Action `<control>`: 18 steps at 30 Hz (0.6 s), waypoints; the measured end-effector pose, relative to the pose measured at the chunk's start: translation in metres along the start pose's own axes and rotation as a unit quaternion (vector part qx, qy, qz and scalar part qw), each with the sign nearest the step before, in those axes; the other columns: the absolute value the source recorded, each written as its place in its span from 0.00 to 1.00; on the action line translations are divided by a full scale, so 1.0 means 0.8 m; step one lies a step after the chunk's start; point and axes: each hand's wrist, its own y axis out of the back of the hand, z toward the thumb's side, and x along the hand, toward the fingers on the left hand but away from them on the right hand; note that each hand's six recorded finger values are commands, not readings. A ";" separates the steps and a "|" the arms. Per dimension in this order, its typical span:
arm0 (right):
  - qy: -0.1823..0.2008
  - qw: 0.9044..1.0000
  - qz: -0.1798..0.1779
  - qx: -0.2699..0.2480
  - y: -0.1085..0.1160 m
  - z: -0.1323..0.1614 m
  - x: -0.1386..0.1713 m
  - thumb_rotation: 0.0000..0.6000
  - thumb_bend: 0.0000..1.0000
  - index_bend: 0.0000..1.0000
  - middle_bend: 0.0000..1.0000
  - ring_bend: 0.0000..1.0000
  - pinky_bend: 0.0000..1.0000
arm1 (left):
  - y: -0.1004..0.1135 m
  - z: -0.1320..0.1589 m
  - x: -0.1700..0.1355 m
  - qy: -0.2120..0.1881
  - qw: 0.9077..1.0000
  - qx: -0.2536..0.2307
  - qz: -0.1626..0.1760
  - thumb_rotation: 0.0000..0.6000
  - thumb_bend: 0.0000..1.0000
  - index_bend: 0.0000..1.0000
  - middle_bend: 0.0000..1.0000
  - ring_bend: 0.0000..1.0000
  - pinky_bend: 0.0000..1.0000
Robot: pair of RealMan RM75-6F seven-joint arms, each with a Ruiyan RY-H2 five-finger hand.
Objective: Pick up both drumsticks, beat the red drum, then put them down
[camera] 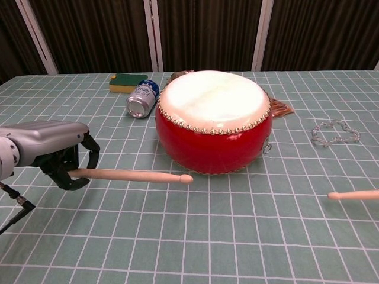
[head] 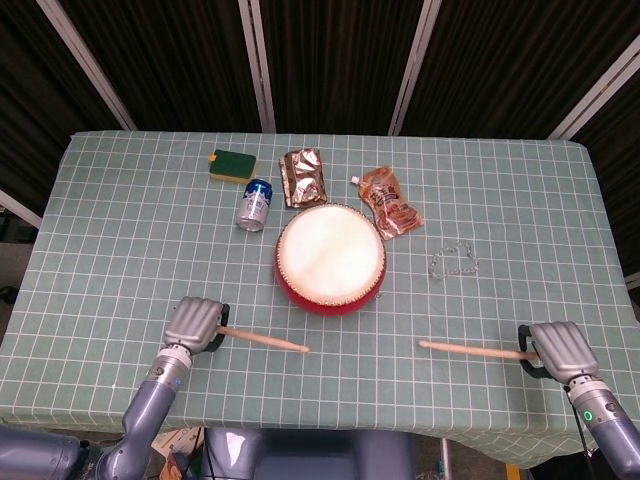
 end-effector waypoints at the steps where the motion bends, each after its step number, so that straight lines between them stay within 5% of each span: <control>1: -0.002 1.000 0.002 0.009 -0.001 -0.001 0.000 1.00 0.62 0.55 0.74 0.81 0.68 | 0.000 0.002 0.001 -0.001 1.000 0.001 0.001 1.00 0.27 0.41 0.94 0.95 1.00; 9: -0.015 0.999 0.003 0.033 -0.003 -0.003 0.000 1.00 0.57 0.44 0.64 0.72 0.60 | -0.010 0.013 0.002 -0.012 1.000 0.004 0.002 1.00 0.19 0.33 0.84 0.87 0.96; 18: -0.027 0.999 0.005 0.039 -0.004 -0.005 0.000 1.00 0.57 0.40 0.60 0.68 0.55 | -0.008 0.014 -0.004 -0.017 1.000 -0.004 0.010 1.00 0.19 0.23 0.65 0.71 0.76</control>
